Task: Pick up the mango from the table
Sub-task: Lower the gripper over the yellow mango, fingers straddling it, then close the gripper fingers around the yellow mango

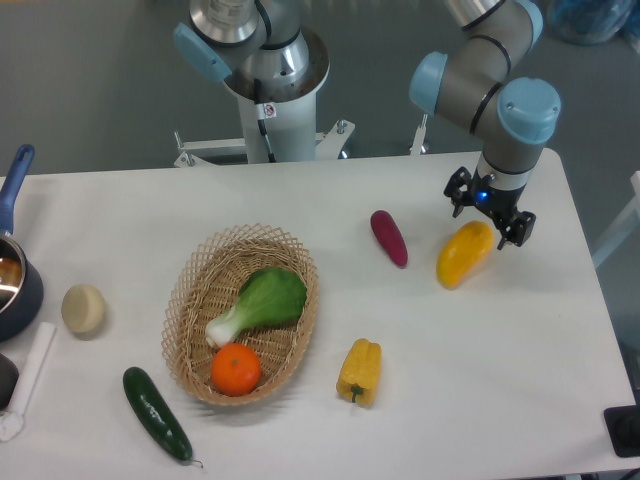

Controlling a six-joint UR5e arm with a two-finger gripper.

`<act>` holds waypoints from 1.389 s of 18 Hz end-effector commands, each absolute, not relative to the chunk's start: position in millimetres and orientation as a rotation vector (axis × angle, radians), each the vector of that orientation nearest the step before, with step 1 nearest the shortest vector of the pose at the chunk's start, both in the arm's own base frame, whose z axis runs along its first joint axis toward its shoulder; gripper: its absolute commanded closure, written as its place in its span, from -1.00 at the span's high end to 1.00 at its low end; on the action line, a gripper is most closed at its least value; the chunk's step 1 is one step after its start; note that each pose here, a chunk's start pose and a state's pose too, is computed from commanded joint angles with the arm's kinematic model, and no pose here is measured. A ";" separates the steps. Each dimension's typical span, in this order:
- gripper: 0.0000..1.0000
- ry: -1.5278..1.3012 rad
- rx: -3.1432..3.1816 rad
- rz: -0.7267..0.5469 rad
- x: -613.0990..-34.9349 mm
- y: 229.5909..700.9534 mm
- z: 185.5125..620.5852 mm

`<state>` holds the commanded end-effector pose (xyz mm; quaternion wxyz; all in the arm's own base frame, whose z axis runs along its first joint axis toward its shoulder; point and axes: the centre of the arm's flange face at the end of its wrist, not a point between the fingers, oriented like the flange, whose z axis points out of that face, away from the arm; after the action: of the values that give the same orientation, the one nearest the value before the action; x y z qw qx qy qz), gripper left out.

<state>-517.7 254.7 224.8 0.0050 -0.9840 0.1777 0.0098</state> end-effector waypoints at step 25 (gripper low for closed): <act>1.00 0.585 -3.075 -0.034 -513.3 256.6 201.9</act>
<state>-513.3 256.6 201.9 0.0057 -0.9823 0.1867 -0.0110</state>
